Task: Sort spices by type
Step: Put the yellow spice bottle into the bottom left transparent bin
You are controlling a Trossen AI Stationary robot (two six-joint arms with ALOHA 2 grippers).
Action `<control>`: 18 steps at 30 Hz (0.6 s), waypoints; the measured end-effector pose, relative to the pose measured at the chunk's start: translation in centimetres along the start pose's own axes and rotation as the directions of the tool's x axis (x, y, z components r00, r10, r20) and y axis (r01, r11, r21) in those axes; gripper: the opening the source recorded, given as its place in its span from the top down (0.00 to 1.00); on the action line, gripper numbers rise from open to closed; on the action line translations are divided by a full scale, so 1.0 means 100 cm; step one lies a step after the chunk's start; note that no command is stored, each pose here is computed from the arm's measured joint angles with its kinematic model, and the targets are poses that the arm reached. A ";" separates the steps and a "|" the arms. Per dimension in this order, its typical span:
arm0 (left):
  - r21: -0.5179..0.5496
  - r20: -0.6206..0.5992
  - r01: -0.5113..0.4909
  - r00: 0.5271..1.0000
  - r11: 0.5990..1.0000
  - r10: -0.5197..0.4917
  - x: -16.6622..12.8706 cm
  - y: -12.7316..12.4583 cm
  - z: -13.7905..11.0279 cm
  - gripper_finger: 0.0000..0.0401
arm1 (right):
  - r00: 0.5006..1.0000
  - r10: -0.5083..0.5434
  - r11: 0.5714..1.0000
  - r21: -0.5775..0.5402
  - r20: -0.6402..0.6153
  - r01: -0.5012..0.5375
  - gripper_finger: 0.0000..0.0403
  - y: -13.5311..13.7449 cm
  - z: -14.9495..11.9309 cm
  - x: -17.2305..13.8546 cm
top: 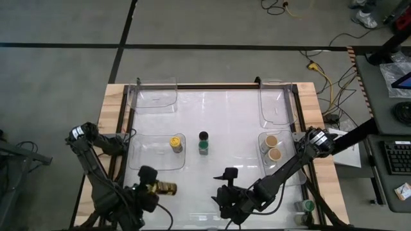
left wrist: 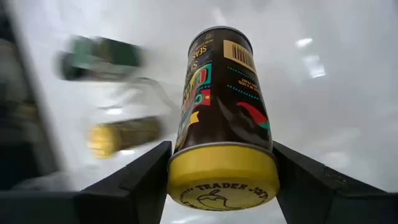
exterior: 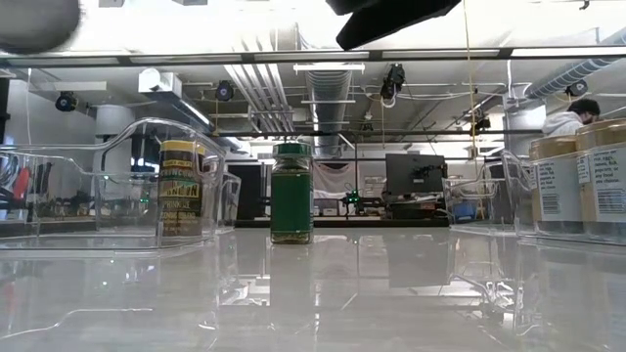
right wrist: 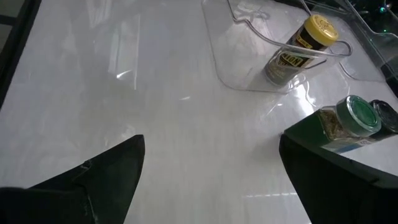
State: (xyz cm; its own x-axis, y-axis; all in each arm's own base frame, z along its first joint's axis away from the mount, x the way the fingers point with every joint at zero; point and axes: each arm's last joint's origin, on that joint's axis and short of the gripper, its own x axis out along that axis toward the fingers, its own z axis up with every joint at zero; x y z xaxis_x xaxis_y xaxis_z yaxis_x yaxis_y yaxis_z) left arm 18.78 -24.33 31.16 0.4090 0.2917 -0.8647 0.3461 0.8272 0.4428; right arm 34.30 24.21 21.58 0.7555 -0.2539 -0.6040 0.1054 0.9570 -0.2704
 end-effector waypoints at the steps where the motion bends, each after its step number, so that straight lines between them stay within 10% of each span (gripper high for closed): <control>1: 0.032 0.001 -0.029 1.000 0.999 0.029 0.003 0.001 -0.001 0.43 | 1.000 -0.001 1.000 -0.002 -0.002 0.001 0.10 0.000 -0.001 0.000; 8: 0.354 -0.051 -0.074 0.994 0.932 0.098 0.034 -0.016 0.008 0.43 | 1.000 -0.002 1.000 -0.004 -0.004 0.002 0.10 0.000 -0.002 0.001; 18: 0.752 -0.114 -0.082 0.961 0.653 0.253 0.070 -0.051 0.050 0.43 | 1.000 -0.009 0.999 -0.036 -0.025 0.009 0.10 -0.001 -0.005 0.000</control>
State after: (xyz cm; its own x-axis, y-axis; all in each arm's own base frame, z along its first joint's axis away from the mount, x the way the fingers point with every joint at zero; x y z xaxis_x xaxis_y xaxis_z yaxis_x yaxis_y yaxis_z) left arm 24.11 -28.87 24.01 0.3840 0.5443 -0.7459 0.8278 0.1550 0.5392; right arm 34.00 24.09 21.25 0.7382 -0.2664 -0.6198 0.0887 0.9491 -0.3022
